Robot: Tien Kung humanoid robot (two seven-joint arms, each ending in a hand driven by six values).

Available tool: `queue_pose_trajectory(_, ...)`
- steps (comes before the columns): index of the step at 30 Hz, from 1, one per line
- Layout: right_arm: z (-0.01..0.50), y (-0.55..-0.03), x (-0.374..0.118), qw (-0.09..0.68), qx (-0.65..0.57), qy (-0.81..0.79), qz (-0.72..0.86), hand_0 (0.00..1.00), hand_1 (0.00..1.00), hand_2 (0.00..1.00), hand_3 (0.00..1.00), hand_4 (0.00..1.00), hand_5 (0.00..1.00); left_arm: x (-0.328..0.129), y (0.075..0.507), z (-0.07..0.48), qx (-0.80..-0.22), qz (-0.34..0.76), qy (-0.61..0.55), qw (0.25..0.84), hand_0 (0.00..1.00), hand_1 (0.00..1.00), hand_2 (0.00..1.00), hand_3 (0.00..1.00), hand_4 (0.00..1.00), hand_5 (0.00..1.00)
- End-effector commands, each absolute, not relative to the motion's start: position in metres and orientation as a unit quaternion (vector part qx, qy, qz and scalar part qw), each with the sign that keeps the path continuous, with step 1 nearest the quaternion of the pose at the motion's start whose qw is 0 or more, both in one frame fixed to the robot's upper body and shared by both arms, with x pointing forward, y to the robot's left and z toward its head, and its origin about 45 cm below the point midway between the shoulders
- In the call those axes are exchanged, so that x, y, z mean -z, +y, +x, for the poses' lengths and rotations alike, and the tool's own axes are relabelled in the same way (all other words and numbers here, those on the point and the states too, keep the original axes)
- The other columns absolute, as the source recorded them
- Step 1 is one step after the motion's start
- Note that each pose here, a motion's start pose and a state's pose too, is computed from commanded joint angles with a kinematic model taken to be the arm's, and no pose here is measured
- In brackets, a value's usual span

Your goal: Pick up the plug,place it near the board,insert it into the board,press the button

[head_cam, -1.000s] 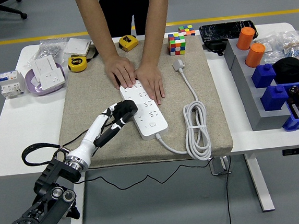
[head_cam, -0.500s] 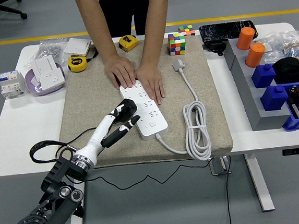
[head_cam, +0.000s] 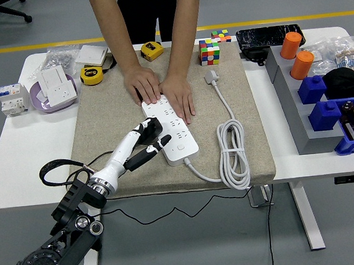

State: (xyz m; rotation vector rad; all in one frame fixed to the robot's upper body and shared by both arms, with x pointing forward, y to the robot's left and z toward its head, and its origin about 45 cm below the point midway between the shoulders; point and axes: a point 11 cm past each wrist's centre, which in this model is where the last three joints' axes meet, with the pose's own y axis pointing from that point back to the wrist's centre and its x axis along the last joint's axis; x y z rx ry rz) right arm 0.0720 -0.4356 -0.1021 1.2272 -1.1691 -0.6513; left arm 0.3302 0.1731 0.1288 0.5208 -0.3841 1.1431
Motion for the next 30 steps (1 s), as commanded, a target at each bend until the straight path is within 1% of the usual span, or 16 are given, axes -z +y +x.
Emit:
queue_pose_trajectory(16, 0.074, -0.435, 0.102, 0.615, 0.282, -0.508, 0.533, 0.891, 0.751, 0.716, 0.661, 0.919, 0.484, -0.131, 0.158, 0.332, -0.505, 0.251, -0.204, 0.8, 0.998, 0.998, 0.998, 0.941, 0.998, 0.998)
queue_pose_trajectory(30, 0.074, -0.437, 0.101, 0.616, 0.281, -0.508, 0.533, 0.888, 0.751, 0.717, 0.661, 0.921, 0.486, -0.139, 0.146, 0.341, -0.472, 0.281, -0.278, 0.788, 0.998, 0.998, 0.998, 0.937, 0.998, 0.998)
